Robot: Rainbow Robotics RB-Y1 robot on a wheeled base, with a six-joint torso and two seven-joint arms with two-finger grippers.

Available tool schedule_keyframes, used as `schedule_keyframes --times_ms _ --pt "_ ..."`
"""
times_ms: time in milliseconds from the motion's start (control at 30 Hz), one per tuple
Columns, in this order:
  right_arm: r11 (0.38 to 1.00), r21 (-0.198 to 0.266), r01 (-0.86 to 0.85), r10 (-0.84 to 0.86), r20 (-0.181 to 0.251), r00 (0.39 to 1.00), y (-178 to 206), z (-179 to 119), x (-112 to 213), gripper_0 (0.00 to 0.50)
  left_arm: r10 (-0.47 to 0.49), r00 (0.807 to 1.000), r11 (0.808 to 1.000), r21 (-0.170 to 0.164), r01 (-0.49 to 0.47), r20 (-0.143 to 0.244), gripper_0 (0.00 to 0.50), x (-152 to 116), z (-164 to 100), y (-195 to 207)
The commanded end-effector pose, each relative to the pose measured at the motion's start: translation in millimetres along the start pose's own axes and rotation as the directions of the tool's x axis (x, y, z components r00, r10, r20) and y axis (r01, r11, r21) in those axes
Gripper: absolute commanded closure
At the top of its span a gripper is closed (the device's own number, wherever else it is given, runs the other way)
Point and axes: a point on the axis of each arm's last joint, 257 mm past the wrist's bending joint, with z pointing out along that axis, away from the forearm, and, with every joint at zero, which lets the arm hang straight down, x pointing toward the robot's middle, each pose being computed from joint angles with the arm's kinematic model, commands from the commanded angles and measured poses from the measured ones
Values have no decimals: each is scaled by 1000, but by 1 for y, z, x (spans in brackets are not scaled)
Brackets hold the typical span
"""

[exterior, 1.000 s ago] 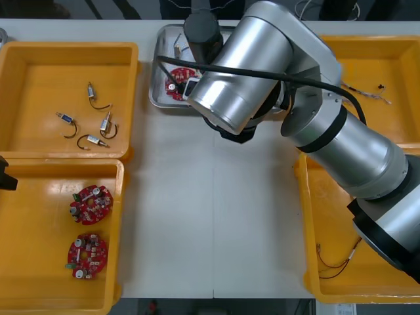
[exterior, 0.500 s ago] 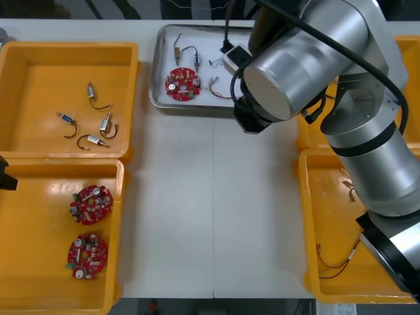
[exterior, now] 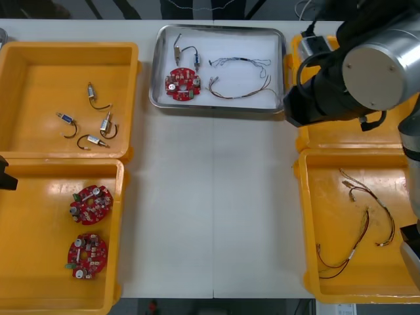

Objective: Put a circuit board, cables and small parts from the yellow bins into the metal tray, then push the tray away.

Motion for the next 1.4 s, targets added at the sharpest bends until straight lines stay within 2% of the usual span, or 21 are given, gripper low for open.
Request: schedule_keyframes --times_ms 33,533,700,1000,1100,1400 --pt "995 44 -88 87 30 996 -49 -15 16 0 105 994 993 -51 -104 30 0 -6 -14 15" --pt "961 66 -269 270 -3 963 -136 -39 78 0 105 994 993 -51 -104 30 0 -6 -14 15" --pt "953 104 -285 290 -35 956 -158 -42 103 0 105 994 993 -51 -104 30 0 -6 -14 15" --pt "937 145 -318 333 -92 939 -176 -41 143 0 105 994 993 -51 -104 30 0 -6 -14 15" --pt "937 143 -318 335 -114 935 -174 -39 154 0 105 994 993 -51 -104 30 0 -6 -14 15" --pt "943 128 -308 324 -124 938 -166 -41 161 0 105 994 993 -51 -104 30 0 -6 -14 15"
